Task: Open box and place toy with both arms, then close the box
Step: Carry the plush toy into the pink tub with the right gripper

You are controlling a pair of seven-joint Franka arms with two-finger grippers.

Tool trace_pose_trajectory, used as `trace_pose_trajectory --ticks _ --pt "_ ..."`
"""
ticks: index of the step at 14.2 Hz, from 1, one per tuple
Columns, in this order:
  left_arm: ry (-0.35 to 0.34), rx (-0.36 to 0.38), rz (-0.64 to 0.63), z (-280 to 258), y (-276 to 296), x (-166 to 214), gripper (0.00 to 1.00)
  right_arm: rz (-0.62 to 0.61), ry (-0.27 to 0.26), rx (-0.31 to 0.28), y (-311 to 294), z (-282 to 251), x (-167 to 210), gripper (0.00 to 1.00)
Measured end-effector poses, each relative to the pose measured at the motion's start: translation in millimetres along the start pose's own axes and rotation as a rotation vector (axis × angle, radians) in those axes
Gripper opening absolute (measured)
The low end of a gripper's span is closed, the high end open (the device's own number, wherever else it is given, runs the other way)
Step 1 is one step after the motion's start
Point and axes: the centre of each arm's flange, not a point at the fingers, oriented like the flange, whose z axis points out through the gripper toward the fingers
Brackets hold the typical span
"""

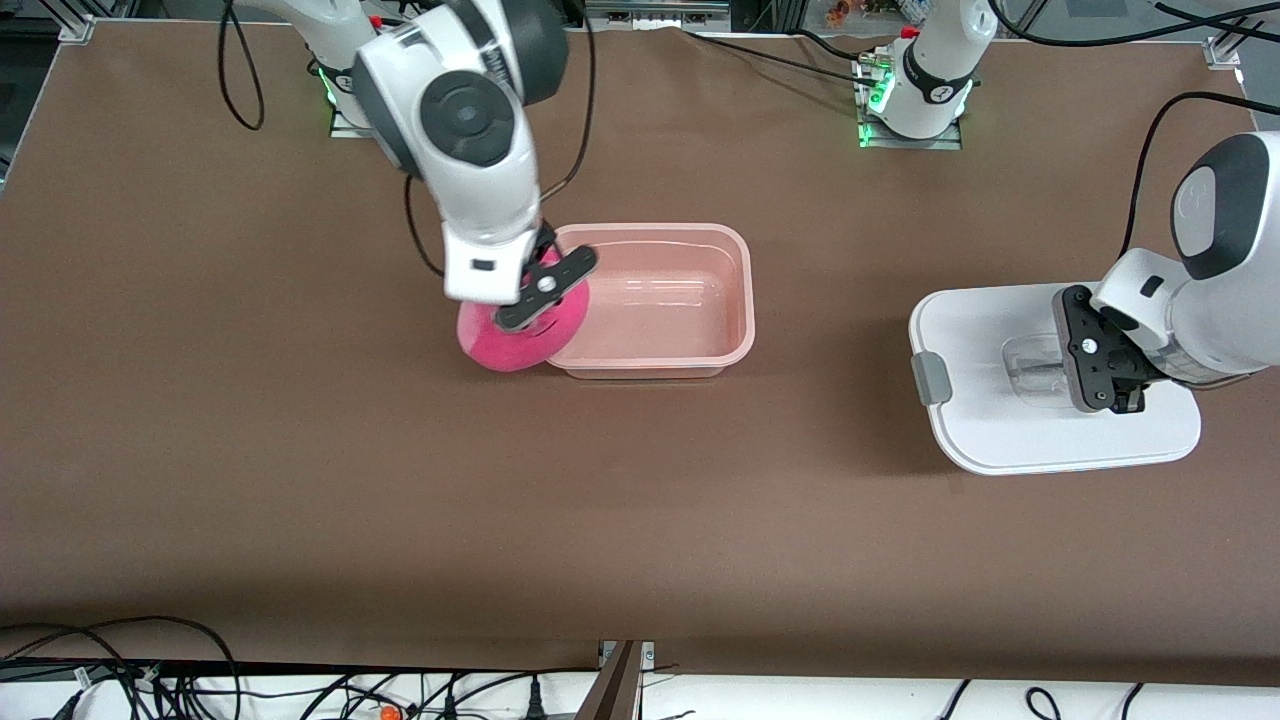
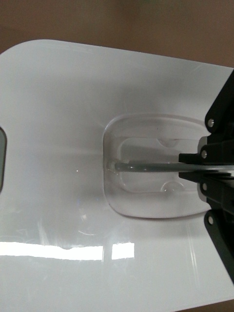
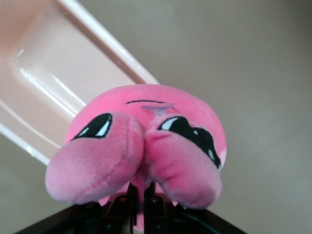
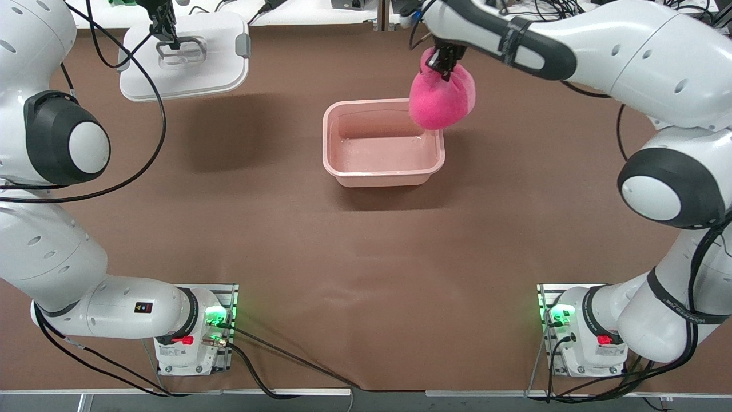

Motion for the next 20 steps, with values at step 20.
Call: trace_pose_trajectory --ticks 20 --pt "0.000 -0.001 0.001 0 0 1 0.07 -0.399 -0.123 -0.183 -155 139 80 0.16"
